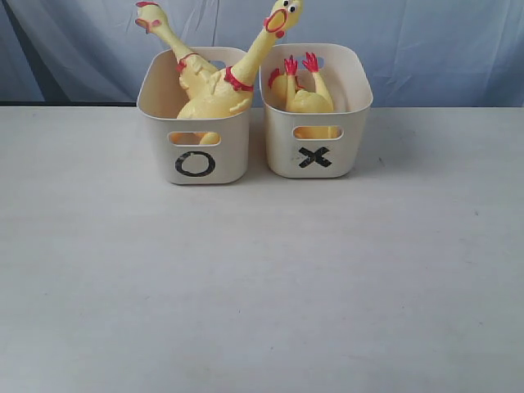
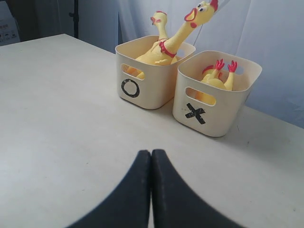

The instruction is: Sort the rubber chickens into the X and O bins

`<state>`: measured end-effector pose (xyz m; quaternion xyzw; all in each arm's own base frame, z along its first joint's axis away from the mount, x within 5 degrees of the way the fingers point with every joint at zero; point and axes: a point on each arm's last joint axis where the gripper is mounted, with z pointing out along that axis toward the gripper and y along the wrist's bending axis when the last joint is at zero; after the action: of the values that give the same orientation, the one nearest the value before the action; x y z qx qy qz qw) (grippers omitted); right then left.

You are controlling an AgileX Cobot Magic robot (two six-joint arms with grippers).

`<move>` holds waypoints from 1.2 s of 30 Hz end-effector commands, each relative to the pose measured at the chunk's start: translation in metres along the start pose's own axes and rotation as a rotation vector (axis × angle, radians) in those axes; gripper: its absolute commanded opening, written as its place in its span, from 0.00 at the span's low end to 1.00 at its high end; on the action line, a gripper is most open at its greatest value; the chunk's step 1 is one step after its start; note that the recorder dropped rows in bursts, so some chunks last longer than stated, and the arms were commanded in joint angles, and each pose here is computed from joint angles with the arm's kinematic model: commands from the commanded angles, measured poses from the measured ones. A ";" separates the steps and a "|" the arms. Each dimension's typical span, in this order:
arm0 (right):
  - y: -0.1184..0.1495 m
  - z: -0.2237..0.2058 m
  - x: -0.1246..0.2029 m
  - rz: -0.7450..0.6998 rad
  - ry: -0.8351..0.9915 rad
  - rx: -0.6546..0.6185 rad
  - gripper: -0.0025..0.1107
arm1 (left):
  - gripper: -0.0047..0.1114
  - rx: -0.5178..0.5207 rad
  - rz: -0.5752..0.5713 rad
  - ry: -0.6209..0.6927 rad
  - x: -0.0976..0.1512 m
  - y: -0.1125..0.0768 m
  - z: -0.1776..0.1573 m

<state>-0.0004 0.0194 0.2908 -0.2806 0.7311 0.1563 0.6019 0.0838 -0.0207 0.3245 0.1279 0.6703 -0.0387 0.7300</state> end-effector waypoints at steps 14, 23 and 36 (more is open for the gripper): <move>0.000 0.000 -0.001 0.020 -0.004 0.060 0.02 | 0.04 -0.101 0.030 -0.174 -0.013 0.005 -0.039; -0.002 0.003 -0.002 0.069 0.016 0.255 0.02 | 0.04 -0.242 0.065 -0.275 -0.019 0.006 -0.065; -0.002 0.003 -0.002 0.079 0.017 0.279 0.02 | 0.04 -0.254 0.072 -0.335 -0.022 0.004 -0.076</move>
<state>0.0050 0.0198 0.2909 -0.1691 0.7642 0.0747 0.6179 0.0100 -0.0012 0.3413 0.0526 0.5393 0.0517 0.8389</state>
